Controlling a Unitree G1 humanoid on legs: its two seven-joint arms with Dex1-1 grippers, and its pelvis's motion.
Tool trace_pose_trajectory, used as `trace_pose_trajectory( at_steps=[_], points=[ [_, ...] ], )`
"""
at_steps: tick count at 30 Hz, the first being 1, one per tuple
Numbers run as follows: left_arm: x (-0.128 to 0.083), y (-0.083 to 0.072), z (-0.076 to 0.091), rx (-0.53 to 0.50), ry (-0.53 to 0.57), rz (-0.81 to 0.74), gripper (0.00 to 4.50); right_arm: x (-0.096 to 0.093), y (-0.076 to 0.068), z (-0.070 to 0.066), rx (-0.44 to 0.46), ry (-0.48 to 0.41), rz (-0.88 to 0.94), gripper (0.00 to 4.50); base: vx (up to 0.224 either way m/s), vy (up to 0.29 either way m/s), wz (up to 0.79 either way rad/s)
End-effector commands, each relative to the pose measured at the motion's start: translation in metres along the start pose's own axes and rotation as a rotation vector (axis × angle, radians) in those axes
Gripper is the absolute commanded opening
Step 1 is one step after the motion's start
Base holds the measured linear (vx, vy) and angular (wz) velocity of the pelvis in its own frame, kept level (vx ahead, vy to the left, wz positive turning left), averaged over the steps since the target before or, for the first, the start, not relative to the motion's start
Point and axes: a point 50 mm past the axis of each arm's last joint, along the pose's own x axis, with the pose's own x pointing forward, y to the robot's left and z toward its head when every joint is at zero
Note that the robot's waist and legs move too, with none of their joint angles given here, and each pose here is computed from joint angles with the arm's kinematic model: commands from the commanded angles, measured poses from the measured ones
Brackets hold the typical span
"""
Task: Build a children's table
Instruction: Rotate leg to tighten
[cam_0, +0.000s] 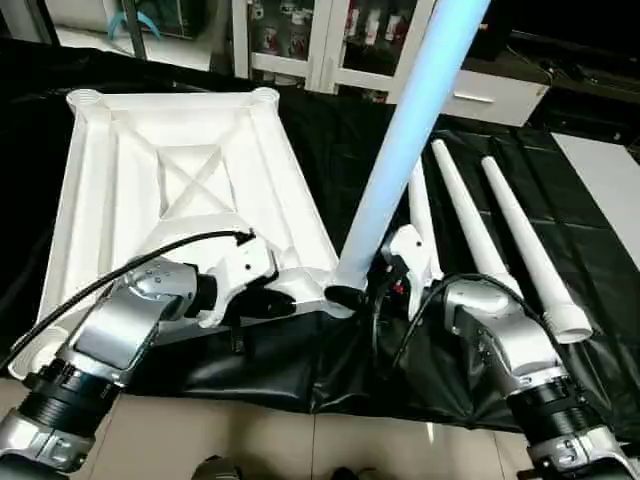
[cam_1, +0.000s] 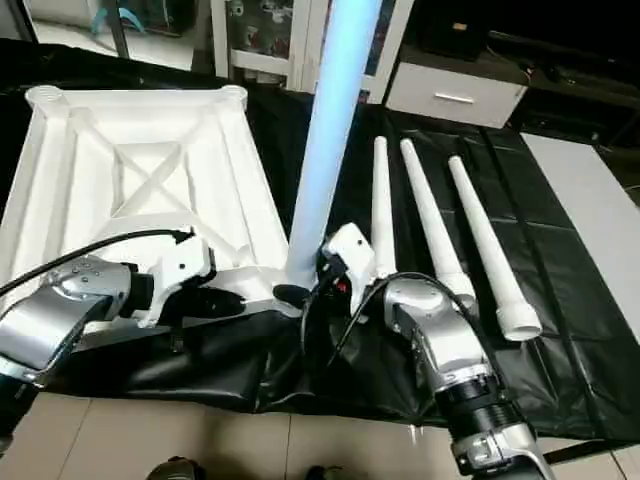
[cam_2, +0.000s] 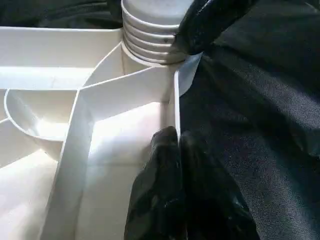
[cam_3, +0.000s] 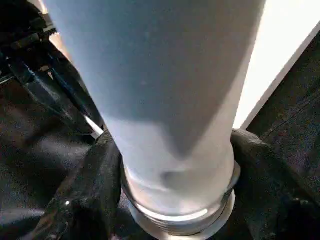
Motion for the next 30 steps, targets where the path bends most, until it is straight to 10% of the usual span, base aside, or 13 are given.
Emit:
trace_pose_trajectory(
  at_steps=[1,13,21,30],
  points=[
    [0.01,-0.013,-0.007,-0.013,0.029,-0.082,0.0,-0.004,-0.004,-0.01,0.05,0.002,-0.066,2.74,0.0,0.0,0.0],
    [0.04,-0.002,0.006,-0.102,-0.01,0.123,0.0,0.032,-0.013,-0.029,0.189,-0.016,-0.424,2.74,0.0,0.0,0.0],
    [0.068,0.019,0.027,-0.247,-0.017,0.433,0.0,0.077,-0.012,-0.02,0.272,-0.022,-0.687,2.73,-0.008,0.002,-0.01],
    [0.067,0.019,0.018,-0.227,0.064,0.435,0.0,0.096,-0.006,-0.006,0.279,-0.07,-0.664,2.72,0.0,0.0,0.0]
  ],
)
